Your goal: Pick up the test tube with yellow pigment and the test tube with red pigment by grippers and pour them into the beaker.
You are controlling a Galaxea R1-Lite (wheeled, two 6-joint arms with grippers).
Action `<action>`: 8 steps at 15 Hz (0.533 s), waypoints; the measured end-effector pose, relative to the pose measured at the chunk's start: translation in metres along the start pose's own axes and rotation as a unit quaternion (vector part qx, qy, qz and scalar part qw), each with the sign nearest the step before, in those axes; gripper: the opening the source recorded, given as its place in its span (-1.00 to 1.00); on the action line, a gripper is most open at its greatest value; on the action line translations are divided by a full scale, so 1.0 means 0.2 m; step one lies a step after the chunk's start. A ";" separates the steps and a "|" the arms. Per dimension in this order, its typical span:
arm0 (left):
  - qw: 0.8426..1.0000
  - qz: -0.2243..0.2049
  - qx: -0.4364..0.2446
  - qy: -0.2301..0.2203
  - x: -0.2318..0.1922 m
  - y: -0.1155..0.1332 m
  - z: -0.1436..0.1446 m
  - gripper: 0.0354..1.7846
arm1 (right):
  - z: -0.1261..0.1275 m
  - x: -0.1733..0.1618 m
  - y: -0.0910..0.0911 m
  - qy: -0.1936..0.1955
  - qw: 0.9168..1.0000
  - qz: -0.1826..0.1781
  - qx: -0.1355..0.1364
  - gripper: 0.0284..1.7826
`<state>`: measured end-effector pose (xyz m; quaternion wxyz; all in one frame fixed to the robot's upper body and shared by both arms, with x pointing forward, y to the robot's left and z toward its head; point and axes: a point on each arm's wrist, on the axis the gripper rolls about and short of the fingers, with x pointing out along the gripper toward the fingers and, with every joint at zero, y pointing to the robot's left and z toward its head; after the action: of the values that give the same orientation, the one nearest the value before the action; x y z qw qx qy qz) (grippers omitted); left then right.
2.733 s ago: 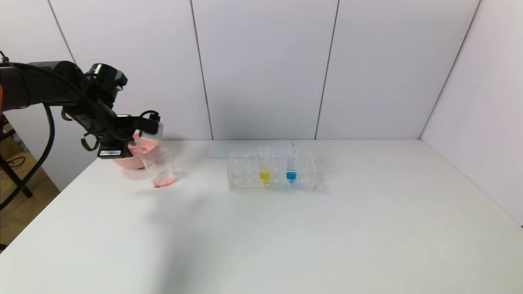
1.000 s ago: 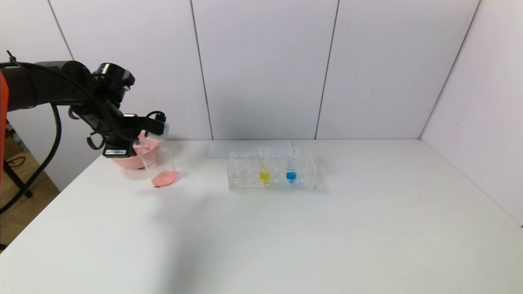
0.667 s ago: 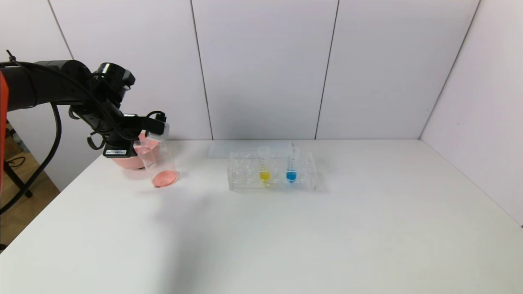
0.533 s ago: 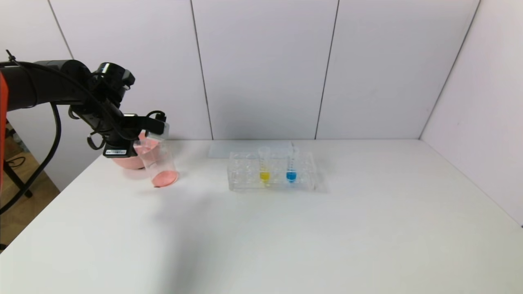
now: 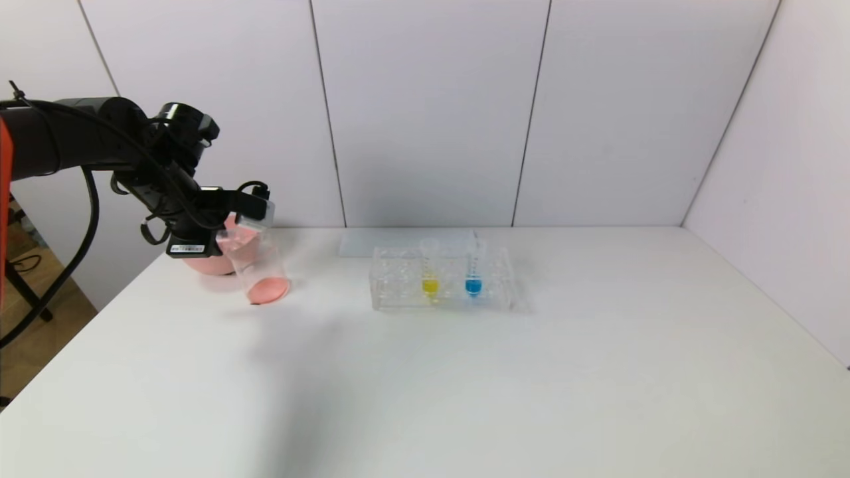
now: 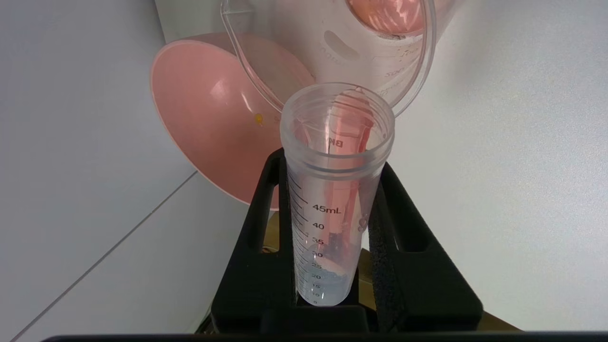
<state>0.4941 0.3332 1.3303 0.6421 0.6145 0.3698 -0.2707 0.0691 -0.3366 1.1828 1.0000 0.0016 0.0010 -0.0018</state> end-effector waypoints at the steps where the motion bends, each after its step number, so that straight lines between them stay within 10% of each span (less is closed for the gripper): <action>1: 1.000 -0.001 0.000 0.000 0.00 0.00 0.00 -0.52 | 0.00 0.00 0.00 0.000 1.000 0.000 0.000 0.91; 8: 1.000 -0.002 0.000 0.003 0.00 0.00 0.00 -0.52 | 0.00 0.00 0.00 0.000 1.000 0.000 0.000 0.91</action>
<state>0.4931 0.3333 1.3308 0.6404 0.6148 0.3727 -0.2700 0.0691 -0.3366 1.1828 1.0000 0.0016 0.0010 -0.0016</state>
